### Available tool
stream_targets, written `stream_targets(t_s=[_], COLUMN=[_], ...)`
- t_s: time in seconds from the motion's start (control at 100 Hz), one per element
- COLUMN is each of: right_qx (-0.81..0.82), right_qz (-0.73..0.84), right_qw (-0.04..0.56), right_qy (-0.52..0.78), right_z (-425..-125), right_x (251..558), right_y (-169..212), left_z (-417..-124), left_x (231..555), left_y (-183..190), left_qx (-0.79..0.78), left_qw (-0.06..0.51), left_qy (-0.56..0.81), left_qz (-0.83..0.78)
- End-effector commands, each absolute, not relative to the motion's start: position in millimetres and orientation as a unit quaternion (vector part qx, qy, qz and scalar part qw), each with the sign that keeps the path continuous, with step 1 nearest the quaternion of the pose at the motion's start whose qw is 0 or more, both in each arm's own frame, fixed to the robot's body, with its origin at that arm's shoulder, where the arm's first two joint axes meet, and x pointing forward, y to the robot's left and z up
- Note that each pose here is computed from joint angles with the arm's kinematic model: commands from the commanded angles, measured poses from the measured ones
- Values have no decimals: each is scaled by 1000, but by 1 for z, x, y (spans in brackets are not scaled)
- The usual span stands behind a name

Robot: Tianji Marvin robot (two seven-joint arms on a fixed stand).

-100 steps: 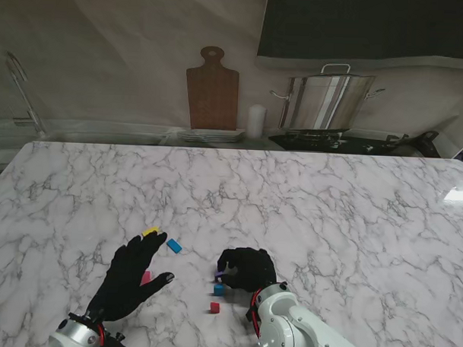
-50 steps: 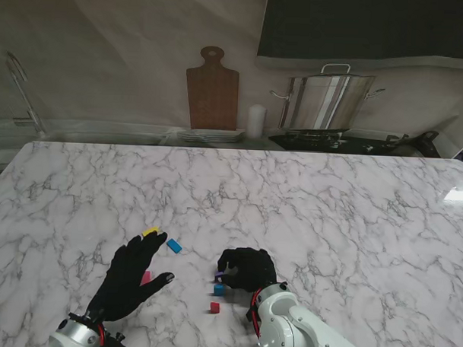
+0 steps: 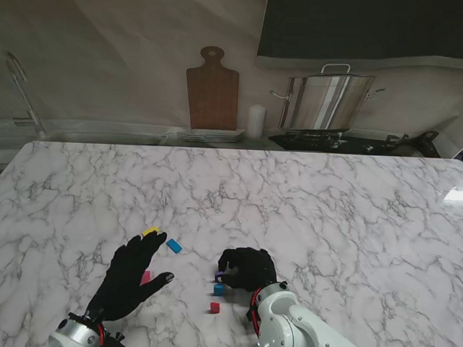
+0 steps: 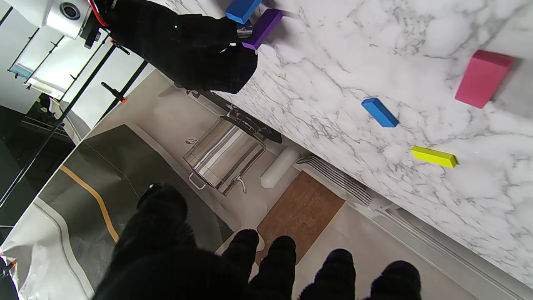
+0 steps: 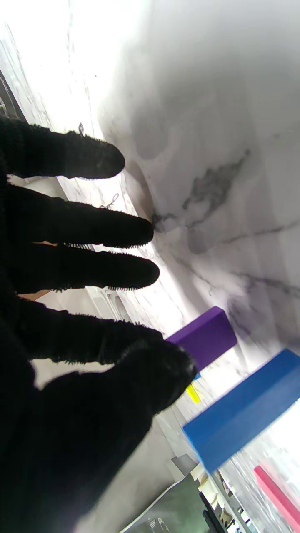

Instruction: Arrange dominoes in a row

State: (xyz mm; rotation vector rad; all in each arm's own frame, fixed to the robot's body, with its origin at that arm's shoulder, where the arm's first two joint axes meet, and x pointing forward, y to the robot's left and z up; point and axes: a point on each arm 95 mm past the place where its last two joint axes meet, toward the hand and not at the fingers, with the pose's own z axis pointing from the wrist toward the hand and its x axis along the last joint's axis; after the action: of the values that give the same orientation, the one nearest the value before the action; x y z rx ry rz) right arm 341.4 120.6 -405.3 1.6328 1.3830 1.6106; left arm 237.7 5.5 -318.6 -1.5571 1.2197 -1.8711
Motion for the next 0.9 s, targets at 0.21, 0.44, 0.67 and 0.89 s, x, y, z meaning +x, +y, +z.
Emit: stream_targets(t_s=[0.21, 0.44, 0.67, 0.89], right_qx=[595, 593, 593, 592], right_qz=[577, 579, 579, 581], right_qw=[229, 228, 227, 225], right_qy=[510, 511, 512, 512], right_z=[-408, -407, -407, -408], right_x=[339, 339, 338, 337], right_y=[118, 119, 119, 119], left_z=[-319, -319, -319, -319], left_x=[236, 236, 236, 236], left_y=[4, 4, 4, 4], left_qx=[-560, -560, -560, -560], left_qw=[203, 203, 203, 203], left_qy=[443, 442, 442, 443], left_qz=[-670, -670, -670, -670])
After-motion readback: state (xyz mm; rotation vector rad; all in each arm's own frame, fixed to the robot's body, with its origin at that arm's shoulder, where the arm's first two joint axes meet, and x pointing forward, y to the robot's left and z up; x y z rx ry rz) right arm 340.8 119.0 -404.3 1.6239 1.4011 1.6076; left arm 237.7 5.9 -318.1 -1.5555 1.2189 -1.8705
